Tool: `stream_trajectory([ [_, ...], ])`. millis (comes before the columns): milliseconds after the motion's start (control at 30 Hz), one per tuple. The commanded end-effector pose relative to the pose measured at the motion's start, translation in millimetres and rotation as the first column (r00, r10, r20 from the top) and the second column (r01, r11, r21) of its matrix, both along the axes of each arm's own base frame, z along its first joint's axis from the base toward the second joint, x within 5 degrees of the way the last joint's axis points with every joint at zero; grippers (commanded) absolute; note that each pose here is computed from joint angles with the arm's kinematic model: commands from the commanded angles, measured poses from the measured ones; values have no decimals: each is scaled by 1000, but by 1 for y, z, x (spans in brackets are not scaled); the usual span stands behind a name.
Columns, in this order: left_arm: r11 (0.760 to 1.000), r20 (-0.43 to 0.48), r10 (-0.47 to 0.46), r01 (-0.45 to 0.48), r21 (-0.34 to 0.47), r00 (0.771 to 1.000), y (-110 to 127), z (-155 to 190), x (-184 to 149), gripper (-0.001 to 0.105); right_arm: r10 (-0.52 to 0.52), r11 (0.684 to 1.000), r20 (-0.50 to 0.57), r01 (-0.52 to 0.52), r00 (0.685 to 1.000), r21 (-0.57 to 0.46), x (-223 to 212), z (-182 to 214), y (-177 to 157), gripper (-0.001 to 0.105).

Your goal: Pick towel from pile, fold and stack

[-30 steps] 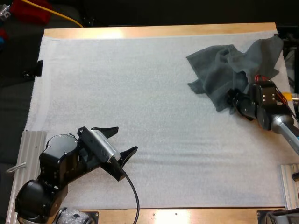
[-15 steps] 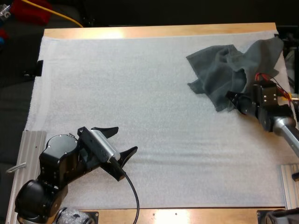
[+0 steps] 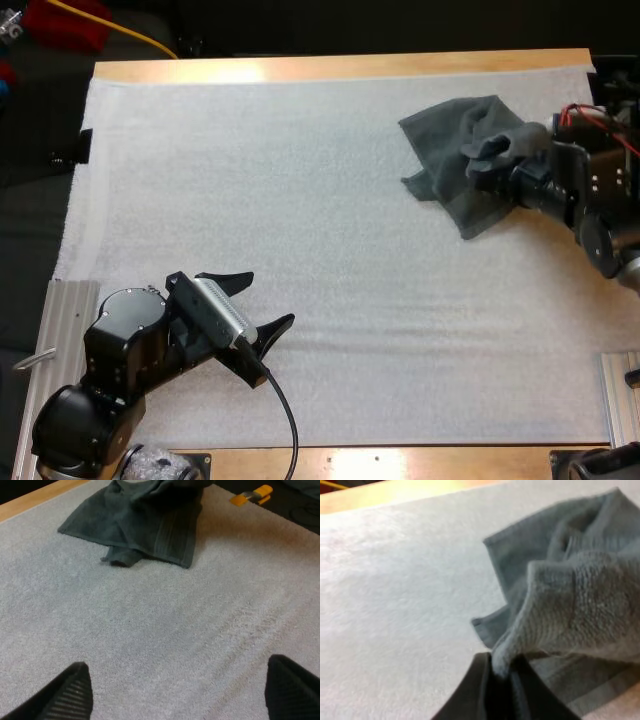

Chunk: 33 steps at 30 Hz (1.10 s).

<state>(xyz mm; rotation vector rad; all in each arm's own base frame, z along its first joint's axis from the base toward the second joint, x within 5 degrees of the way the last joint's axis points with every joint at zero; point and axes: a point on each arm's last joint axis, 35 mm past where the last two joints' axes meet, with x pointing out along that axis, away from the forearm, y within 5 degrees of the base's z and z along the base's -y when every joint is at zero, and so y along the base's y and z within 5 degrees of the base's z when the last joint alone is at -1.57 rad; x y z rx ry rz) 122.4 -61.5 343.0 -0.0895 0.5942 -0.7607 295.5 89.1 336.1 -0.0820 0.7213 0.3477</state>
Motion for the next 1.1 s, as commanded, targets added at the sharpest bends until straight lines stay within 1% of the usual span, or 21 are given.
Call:
stream_trajectory([
  [0,1000,22,-7,7,-12,1000,-1,5,0,69,28,1000,27,-28,999,-9,-3,14,4,2],
  [67,1000,22,-7,7,-12,1000,-1,5,0,69,45,999,45,-45,998,-16,-4,27,10,2],
  [133,1000,22,-7,7,-12,1000,-1,5,0,69,103,995,89,-102,991,-16,-10,53,24,2],
  [200,1000,22,-7,7,-12,1000,-1,5,0,69,124,992,107,-124,986,-12,-13,63,30,2],
  [233,1000,22,-7,7,-12,1000,-1,5,0,69,152,988,126,-152,980,-6,-17,70,38,2],
  [467,1000,22,-7,7,-12,1000,-1,5,0,69,289,956,167,-294,943,10,-39,86,78,2],
  [500,1000,22,-7,7,-12,1000,-1,5,0,69,332,939,177,-342,926,29,-50,89,95,2],
  [533,1000,22,-7,7,-12,1000,-1,5,0,69,341,936,180,-351,923,31,-52,89,97,2],
  [567,1000,22,-7,7,-12,1000,-1,5,0,69,379,919,191,-392,905,36,-60,90,109,2],
  [667,1000,18,-7,7,-11,1000,-1,4,0,69,435,890,216,-453,874,44,-73,93,125,2],
  [767,1000,16,-7,7,-10,1000,-1,4,0,69,476,866,236,-498,847,44,-81,95,135,2],
  [800,1000,16,-7,7,-10,1000,-1,4,0,69,481,863,237,-504,844,45,-82,95,136,2],
  [833,1000,16,-7,7,-10,1000,-1,4,0,69,527,829,243,-556,815,67,-85,95,142,2],
  [867,1000,16,-7,7,-10,1000,-1,4,0,69,545,814,242,-575,803,77,-86,94,145,2],
  [1067,1000,15,-7,7,-10,1000,-1,4,0,69,580,790,212,-607,786,89,-83,85,153,2],
])
